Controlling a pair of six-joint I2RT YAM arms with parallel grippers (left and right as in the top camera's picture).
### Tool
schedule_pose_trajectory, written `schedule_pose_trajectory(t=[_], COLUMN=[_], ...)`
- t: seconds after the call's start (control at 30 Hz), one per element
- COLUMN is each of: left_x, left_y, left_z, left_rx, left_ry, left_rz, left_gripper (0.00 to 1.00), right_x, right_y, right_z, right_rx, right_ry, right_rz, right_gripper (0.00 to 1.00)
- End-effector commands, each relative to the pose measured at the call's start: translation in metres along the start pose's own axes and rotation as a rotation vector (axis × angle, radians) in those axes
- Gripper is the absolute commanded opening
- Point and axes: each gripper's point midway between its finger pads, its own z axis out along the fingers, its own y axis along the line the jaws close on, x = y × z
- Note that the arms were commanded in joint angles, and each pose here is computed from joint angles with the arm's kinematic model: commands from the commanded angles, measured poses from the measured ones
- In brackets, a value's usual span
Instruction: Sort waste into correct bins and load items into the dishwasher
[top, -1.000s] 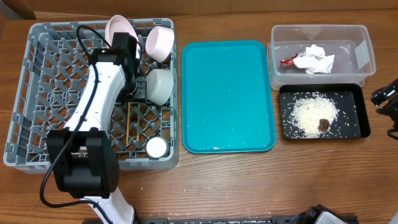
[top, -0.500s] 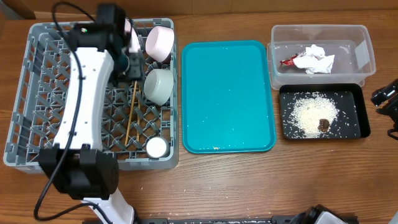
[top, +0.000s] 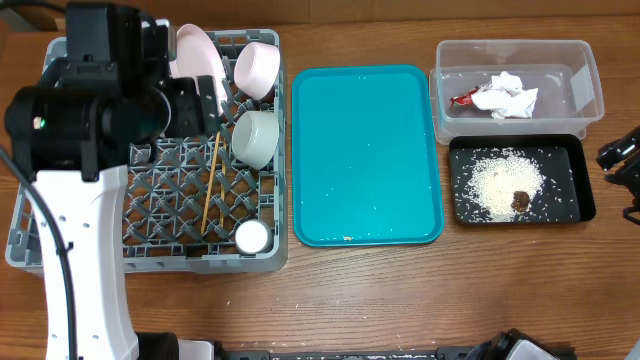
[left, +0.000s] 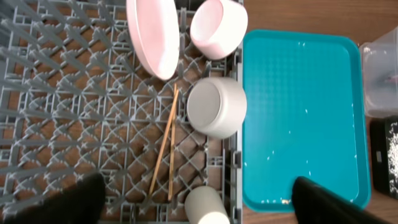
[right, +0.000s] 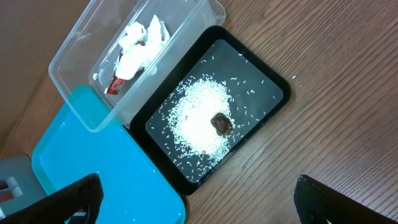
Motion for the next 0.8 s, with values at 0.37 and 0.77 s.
schedule_pose_trajectory(t=[0.37,0.77], left_x=[0.000,0.000], left_y=[-0.001,-0.001], left_z=[0.008,0.008], left_rx=[0.011,0.011], left_ry=[0.026,0.026], left_rz=[-0.008,-0.008], left_gripper=[1.00,1.00], right_x=[0.010,0.106], right_y=[0.026,0.112], right_z=[-0.011,-0.094], right_rx=[-0.056,-0.401], right_ry=[-0.020,-0.100], right_rz=[-0.088,-0.570], right_gripper=[1.00,1.00])
